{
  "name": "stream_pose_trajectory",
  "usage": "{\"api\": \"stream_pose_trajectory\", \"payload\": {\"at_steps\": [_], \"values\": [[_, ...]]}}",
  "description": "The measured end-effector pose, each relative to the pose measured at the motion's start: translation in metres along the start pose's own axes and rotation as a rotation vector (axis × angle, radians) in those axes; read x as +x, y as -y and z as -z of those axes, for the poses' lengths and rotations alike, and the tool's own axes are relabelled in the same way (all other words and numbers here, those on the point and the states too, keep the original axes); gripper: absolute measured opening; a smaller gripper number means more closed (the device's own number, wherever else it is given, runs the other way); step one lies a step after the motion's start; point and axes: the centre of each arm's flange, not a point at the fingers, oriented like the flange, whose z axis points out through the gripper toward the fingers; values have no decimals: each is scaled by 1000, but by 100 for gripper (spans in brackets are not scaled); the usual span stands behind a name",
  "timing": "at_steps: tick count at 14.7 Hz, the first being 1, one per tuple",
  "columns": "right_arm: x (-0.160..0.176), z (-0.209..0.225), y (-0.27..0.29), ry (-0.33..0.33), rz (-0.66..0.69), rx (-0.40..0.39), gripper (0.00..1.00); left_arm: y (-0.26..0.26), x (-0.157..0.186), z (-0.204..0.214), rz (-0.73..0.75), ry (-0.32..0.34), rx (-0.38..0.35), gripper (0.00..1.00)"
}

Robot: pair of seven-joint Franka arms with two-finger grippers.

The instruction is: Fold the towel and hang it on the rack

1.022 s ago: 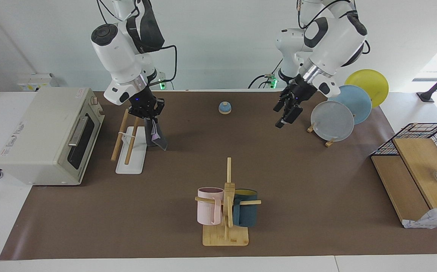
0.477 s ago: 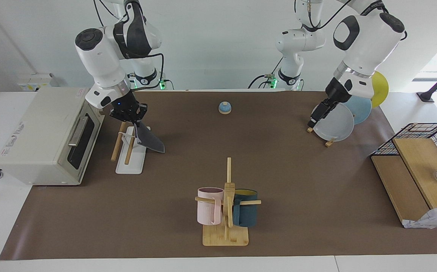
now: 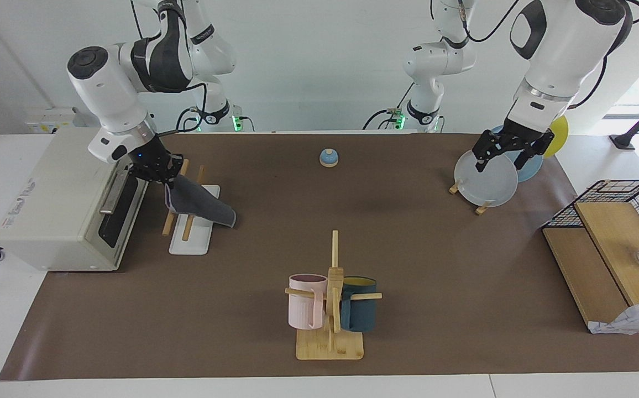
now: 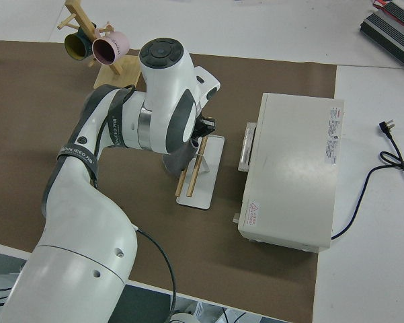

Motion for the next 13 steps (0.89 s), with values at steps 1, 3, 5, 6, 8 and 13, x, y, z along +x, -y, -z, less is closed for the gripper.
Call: {"api": "stream_pose_trajectory", "payload": {"at_steps": [1, 3, 5, 6, 8, 13], "values": [[-1, 0, -4, 4, 20, -15, 3, -2, -2, -6, -21, 29, 1, 100], [-2, 0, -8, 7, 33, -23, 3, -9, -6, -16, -40, 84, 2, 100], [-2, -1, -8, 10, 37, -26, 3, -3, -5, -18, -26, 93, -8, 100], [-3, -2, -8, 15, 41, -32, 3, 6, -4, -16, -10, 89, -13, 100], [-6, -8, -10, 30, 44, -42, 3, 16, -1, -5, 4, 68, -16, 100], [-16, -17, -33, 46, 25, -38, 3, 12, -2, 1, -3, 75, -15, 100]]}}
